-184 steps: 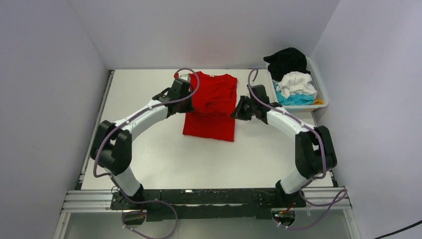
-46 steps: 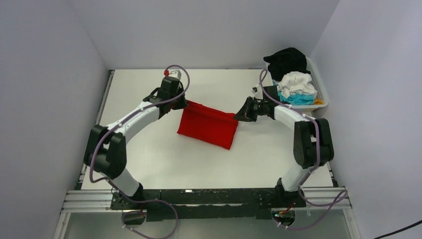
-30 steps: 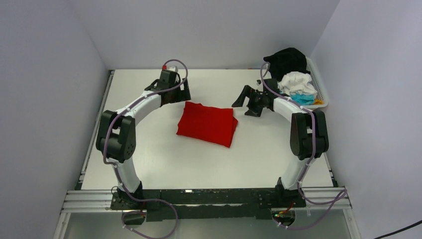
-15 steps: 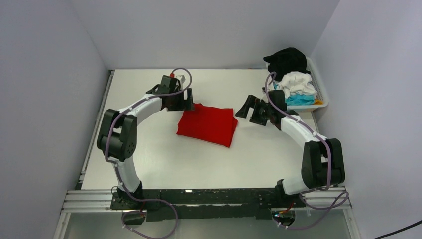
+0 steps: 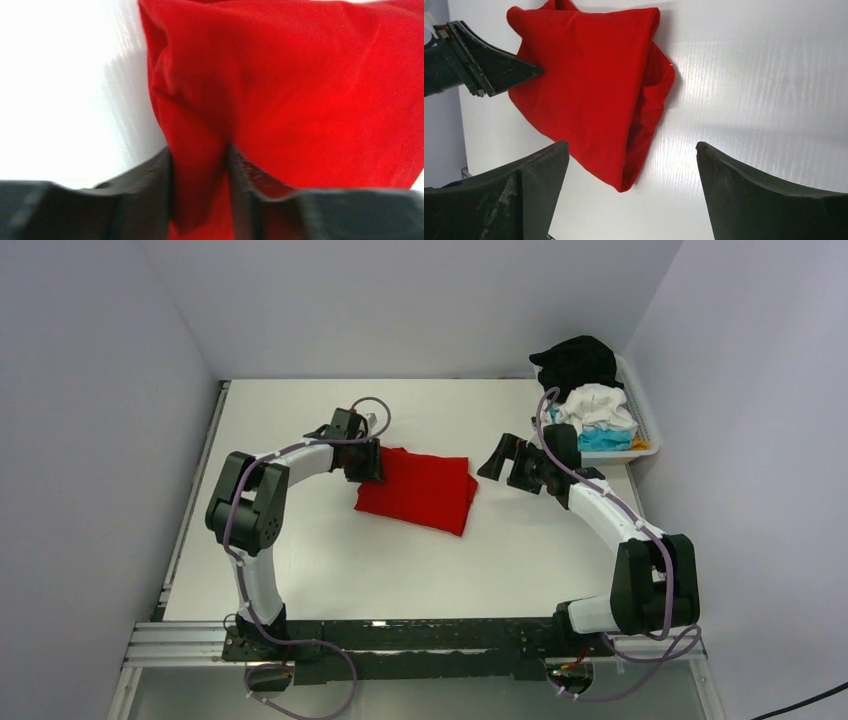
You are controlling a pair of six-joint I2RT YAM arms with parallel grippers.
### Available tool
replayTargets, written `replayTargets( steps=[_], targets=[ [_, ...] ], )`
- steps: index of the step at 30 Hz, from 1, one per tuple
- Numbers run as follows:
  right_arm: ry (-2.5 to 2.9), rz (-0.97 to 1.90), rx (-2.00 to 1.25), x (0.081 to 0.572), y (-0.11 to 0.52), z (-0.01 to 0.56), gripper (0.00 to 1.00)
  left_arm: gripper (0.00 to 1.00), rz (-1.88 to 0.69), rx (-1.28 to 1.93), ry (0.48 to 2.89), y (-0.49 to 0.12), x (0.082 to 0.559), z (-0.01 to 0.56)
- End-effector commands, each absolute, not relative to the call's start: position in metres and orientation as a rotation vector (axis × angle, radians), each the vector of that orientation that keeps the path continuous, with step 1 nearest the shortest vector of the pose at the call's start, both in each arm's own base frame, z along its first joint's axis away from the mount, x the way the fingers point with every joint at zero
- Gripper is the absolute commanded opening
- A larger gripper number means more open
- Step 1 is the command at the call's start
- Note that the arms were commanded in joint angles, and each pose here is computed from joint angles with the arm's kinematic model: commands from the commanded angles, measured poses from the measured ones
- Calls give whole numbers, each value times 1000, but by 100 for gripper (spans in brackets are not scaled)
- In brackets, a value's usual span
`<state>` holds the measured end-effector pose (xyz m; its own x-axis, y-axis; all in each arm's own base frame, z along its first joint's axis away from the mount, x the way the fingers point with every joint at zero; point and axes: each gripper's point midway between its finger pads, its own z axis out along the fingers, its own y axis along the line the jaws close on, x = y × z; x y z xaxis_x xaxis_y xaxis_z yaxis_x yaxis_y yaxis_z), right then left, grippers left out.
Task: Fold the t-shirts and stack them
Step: Put the neatly folded tshirt into the corner of the board with the left arm
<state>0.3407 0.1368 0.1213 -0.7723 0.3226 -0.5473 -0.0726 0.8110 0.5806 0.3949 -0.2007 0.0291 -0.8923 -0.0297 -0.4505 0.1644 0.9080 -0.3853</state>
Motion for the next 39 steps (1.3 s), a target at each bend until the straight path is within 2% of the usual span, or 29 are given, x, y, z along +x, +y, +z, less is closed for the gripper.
replayTargets(
  steps=[1, 4, 6, 7, 14, 22, 25, 33, 39],
  targets=[
    [2294, 696, 175, 344, 125, 130, 100, 39, -445, 116, 2688, -219, 375, -1],
    [2280, 666, 175, 346, 121, 134, 100, 20, -370, 151, 2685, -240, 368, -5],
    [2280, 639, 181, 347, 117, 134, 100, 3, -246, 136, 2675, -240, 373, -3],
    [2279, 627, 182, 347, 116, 135, 100, 0, -154, 122, 2670, -236, 376, -3],
    [2268, 576, 179, 350, 109, 135, 100, 0, 120, -19, 2524, -186, 427, 44],
    [2250, 537, 158, 355, 104, 136, 100, 0, 393, -252, 2354, -56, 497, 91],
    [2234, 511, 151, 359, 100, 140, 100, 0, 343, -347, 2339, -10, 524, 101],
    [2241, 448, 171, 357, 91, 140, 100, 0, 428, -379, 2216, 100, 573, 140],
    [2240, 413, 190, 359, 86, 140, 100, 0, 478, -312, 2143, 151, 603, 148]
  ],
)
